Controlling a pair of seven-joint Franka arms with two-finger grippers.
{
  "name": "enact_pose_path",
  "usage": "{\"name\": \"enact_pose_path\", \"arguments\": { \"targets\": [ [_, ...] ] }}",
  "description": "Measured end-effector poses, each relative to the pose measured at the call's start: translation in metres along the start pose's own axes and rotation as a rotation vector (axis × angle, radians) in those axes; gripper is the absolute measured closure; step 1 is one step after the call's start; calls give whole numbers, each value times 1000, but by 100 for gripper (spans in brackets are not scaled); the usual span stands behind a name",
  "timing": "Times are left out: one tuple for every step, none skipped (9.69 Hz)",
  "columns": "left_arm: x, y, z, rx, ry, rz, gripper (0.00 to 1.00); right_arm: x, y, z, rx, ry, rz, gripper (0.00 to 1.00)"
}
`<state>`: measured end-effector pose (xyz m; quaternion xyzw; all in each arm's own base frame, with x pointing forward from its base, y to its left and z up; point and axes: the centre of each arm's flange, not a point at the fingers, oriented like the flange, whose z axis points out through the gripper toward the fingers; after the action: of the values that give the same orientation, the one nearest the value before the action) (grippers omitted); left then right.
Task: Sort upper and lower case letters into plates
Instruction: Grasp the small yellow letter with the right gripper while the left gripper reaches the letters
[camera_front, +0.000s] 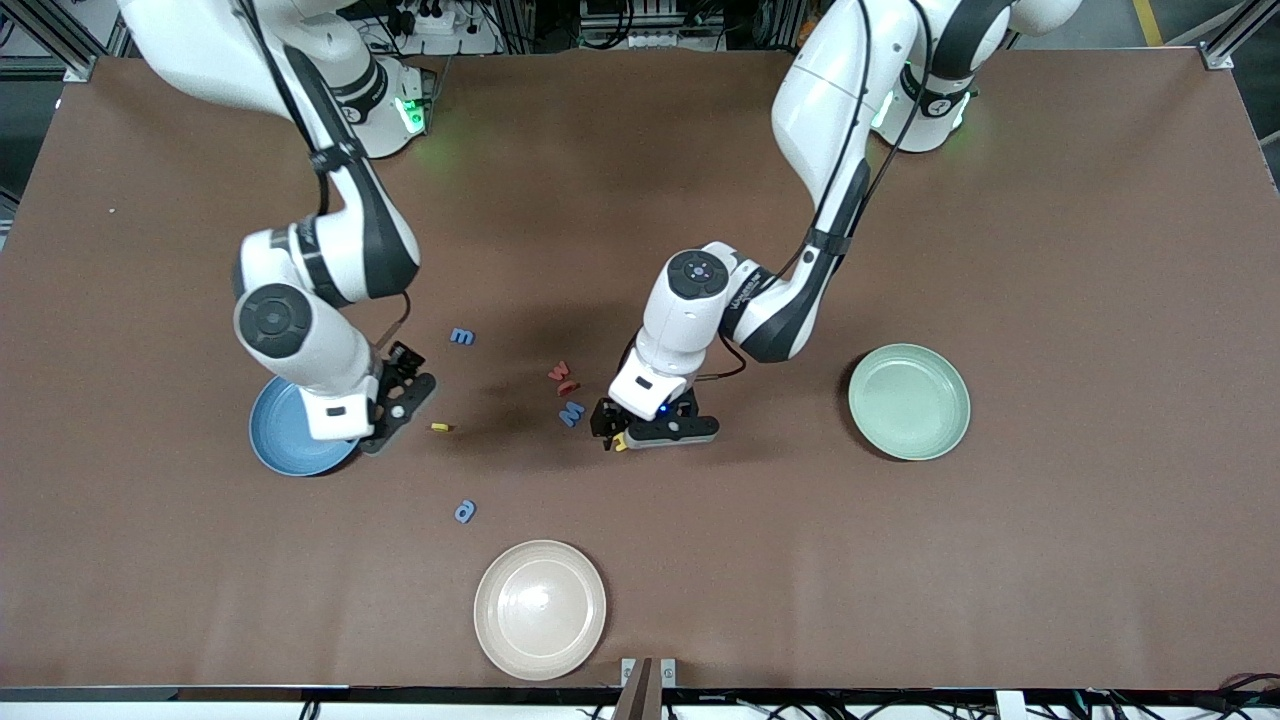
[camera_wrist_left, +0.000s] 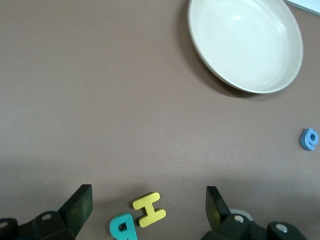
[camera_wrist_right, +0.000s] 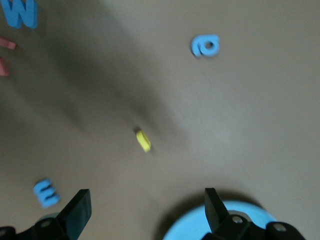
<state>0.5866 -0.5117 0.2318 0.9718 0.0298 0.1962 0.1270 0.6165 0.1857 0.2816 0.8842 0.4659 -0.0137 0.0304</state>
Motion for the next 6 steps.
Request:
{"name": "enact_pose_path", "arguments": {
  "targets": [
    [4, 1, -3, 1, 19, 183, 0, 5, -3, 25, -13, 9, -40, 0],
    [12, -2, -5, 2, 35, 348, 0, 5, -1, 45, -15, 6, -62, 0],
    [20, -8, -7, 5, 45, 503, 0, 5, -2, 60, -12, 0, -72, 0],
    [25, -12, -6, 6, 44, 605, 0, 5, -3, 69, -9, -5, -74, 0],
    [23, -13, -4, -10, 32, 673, 0, 5, -4, 76, -4, -11, -75, 0],
    [15, -8, -1, -31, 7, 702, 0, 5, -5, 80, -1, -16, -77, 0]
  ]
}}
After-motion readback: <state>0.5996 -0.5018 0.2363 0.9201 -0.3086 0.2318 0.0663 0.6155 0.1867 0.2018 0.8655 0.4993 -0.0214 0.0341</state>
